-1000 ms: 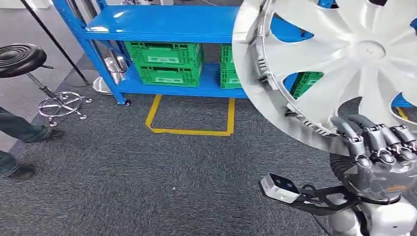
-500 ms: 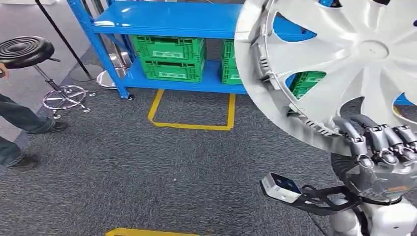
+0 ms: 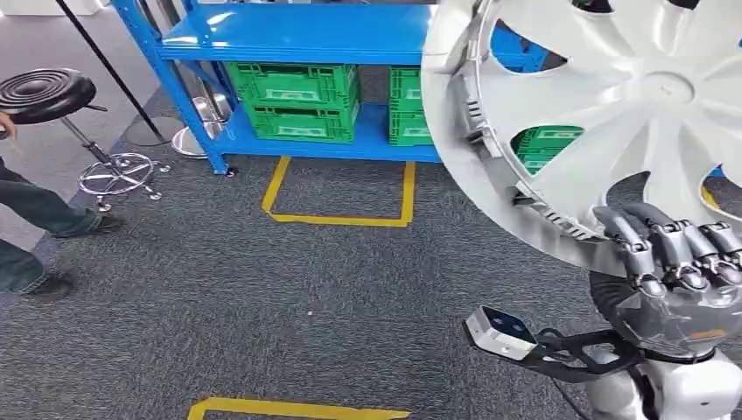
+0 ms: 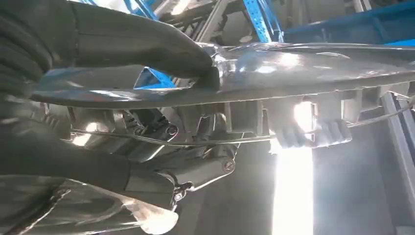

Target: Take the parts from the cabinet and place them on the table.

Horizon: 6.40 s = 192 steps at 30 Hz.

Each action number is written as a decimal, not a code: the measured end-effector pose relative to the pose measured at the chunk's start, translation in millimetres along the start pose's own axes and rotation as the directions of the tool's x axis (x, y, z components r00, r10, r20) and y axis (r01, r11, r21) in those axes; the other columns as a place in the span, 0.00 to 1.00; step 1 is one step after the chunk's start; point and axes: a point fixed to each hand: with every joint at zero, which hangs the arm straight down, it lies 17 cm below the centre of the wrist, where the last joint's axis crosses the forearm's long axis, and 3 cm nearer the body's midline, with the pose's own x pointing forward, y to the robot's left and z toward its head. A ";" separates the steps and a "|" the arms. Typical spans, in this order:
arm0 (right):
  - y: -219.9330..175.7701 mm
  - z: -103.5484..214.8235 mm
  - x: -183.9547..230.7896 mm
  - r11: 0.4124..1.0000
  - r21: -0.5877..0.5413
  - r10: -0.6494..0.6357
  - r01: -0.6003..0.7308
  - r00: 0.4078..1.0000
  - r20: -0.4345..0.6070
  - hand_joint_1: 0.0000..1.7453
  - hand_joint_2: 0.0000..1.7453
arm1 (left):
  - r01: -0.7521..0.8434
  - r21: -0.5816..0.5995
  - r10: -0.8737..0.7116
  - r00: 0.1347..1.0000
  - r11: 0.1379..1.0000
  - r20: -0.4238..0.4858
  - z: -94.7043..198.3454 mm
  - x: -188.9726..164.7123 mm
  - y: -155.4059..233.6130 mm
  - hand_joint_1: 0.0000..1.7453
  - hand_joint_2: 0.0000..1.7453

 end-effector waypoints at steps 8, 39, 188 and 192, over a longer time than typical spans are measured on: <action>0.2 0.2 0.7 1.000 0.001 -0.001 0.001 1.000 0.003 1.00 1.00 | -0.004 -0.005 0.004 1.000 1.000 0.001 0.3 1.5 -4.1 0.00 1.00; 6.3 1.2 -3.0 0.999 0.005 -0.039 0.039 0.998 -0.058 1.00 1.00 | 0.006 -0.017 -0.006 1.000 1.000 0.005 0.4 2.5 -6.5 0.00 1.00; 12.2 7.0 17.3 0.997 0.028 -0.075 0.074 0.997 0.029 1.00 1.00 | -0.020 -0.062 0.022 0.999 0.998 0.028 3.7 4.0 -13.8 0.00 1.00; 11.2 7.2 18.0 0.997 0.027 -0.073 0.073 0.997 0.034 1.00 1.00 | -0.020 -0.061 0.022 0.999 0.998 0.027 3.5 3.9 -12.9 0.00 1.00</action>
